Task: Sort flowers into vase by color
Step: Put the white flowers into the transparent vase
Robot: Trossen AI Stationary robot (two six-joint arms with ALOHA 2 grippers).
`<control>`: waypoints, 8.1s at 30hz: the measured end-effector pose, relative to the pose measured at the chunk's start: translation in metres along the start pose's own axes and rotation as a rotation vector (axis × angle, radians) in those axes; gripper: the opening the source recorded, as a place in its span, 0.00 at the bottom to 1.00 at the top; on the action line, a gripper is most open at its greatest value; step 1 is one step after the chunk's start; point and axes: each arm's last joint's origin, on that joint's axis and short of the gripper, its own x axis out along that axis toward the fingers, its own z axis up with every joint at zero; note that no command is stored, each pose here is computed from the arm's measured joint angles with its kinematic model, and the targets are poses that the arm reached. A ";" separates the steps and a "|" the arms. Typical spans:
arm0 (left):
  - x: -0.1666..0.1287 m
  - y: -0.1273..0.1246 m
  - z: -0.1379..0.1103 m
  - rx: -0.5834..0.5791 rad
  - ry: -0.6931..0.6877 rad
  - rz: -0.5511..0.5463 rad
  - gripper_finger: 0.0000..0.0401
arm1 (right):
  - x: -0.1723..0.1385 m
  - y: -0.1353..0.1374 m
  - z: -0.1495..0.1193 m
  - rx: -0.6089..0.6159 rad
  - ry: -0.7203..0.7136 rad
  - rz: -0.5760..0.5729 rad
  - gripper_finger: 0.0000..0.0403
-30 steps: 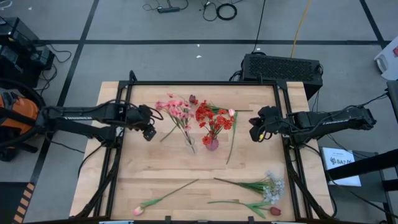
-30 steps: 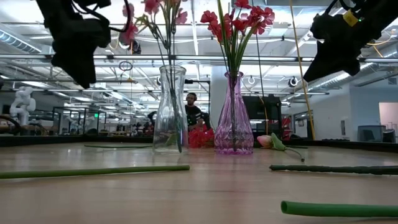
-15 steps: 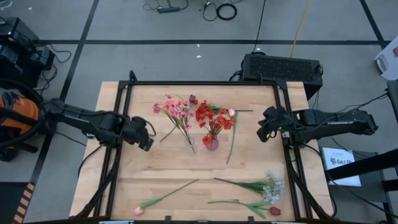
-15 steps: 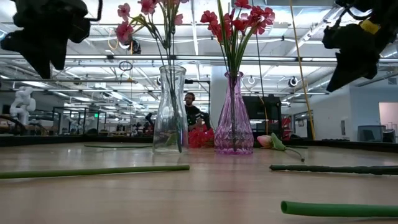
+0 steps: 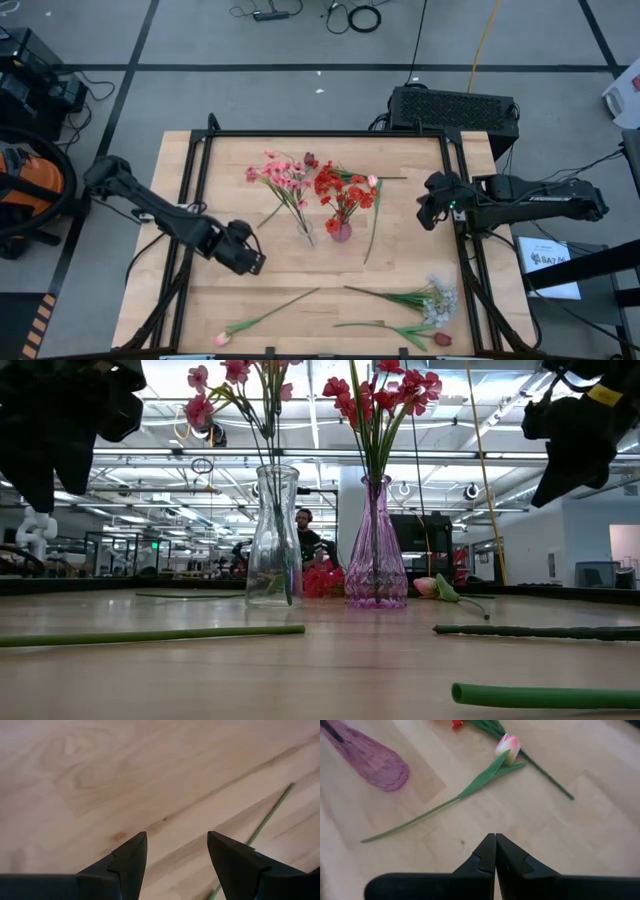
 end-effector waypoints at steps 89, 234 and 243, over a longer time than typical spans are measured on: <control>0.030 -0.052 -0.043 0.197 -0.078 -0.003 0.53 | -0.025 0.078 -0.004 0.186 0.243 0.192 0.00; 0.048 -0.299 0.055 1.950 -1.270 0.118 0.04 | -0.038 0.141 -0.014 0.687 0.408 0.848 0.09; 0.048 -0.299 0.057 1.942 -1.269 0.118 0.04 | -0.038 0.140 -0.013 0.646 0.399 0.855 0.25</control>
